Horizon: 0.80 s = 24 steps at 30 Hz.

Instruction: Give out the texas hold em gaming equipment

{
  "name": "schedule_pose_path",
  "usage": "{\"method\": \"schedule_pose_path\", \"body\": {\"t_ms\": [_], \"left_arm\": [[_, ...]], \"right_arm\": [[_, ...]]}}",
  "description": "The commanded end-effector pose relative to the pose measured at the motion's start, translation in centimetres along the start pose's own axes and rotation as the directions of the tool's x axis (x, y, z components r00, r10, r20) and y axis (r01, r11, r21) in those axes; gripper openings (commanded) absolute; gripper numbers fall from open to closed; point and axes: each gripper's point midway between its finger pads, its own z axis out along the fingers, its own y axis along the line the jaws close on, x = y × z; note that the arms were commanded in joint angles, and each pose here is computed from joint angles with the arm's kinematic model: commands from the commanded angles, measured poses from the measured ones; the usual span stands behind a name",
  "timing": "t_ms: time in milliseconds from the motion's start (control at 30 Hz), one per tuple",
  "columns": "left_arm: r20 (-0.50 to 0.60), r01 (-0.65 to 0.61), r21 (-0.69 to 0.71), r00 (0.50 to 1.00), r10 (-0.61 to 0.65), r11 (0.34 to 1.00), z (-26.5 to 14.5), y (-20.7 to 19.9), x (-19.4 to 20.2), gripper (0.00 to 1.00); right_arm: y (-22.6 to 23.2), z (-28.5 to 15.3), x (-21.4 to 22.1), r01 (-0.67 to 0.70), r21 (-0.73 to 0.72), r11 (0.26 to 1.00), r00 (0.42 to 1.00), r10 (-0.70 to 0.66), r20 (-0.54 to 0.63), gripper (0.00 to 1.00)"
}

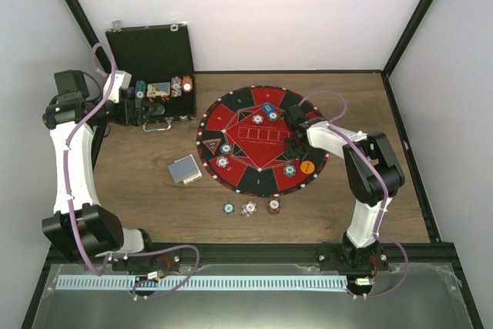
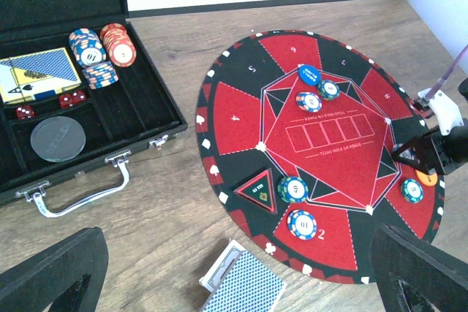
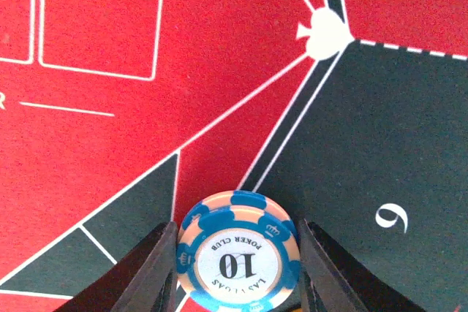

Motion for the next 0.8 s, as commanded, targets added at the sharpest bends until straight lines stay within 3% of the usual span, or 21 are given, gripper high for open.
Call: {"method": "schedule_pose_path", "body": {"t_ms": [0, 133, 167, 200, 400, 567, 767], "left_arm": [[0.020, -0.023, 0.011, 1.000, 0.023, 1.000, -0.5, -0.5, -0.5, 1.00], [0.022, -0.027, 0.010, 0.999, 0.027, 1.000, -0.5, -0.5, -0.6, 1.00], [0.022, -0.028, 0.008, 0.999, 0.028, 1.000, -0.6, -0.5, -0.6, 1.00], [0.021, -0.028, 0.007, 0.999, 0.028, 1.000, -0.6, -0.5, -0.5, 1.00], [0.017, -0.024, 0.012, 1.000, 0.024, 1.000, -0.5, -0.5, -0.4, 1.00], [0.018, -0.024, 0.013, 1.000, 0.023, 1.000, -0.5, -0.5, -0.5, 1.00], [0.018, -0.021, 0.014, 1.000, 0.021, 1.000, -0.4, -0.4, -0.4, 1.00]], "right_arm": [[-0.5, 0.5, -0.1, -0.025, 0.016, 1.000, 1.000, 0.025, 0.012, 0.23], [-0.7, 0.8, 0.3, -0.029, 0.023, 0.999, 1.000, 0.029, -0.002, 0.25], [-0.8, 0.9, 0.3, -0.031, 0.027, 0.999, 1.000, 0.031, -0.002, 0.29], [-0.9, 0.8, 0.3, -0.031, 0.032, 0.999, 1.000, 0.031, -0.001, 0.41], [-0.7, -2.6, -2.0, -0.051, 0.020, 0.998, 0.996, 0.049, 0.078, 0.66], [1.5, -6.9, -2.5, 0.006, 0.013, 1.000, 0.988, -0.008, 0.153, 0.74], [7.0, -11.5, 2.1, 0.157, -0.039, 0.987, 0.971, -0.147, 0.189, 0.81]]}}
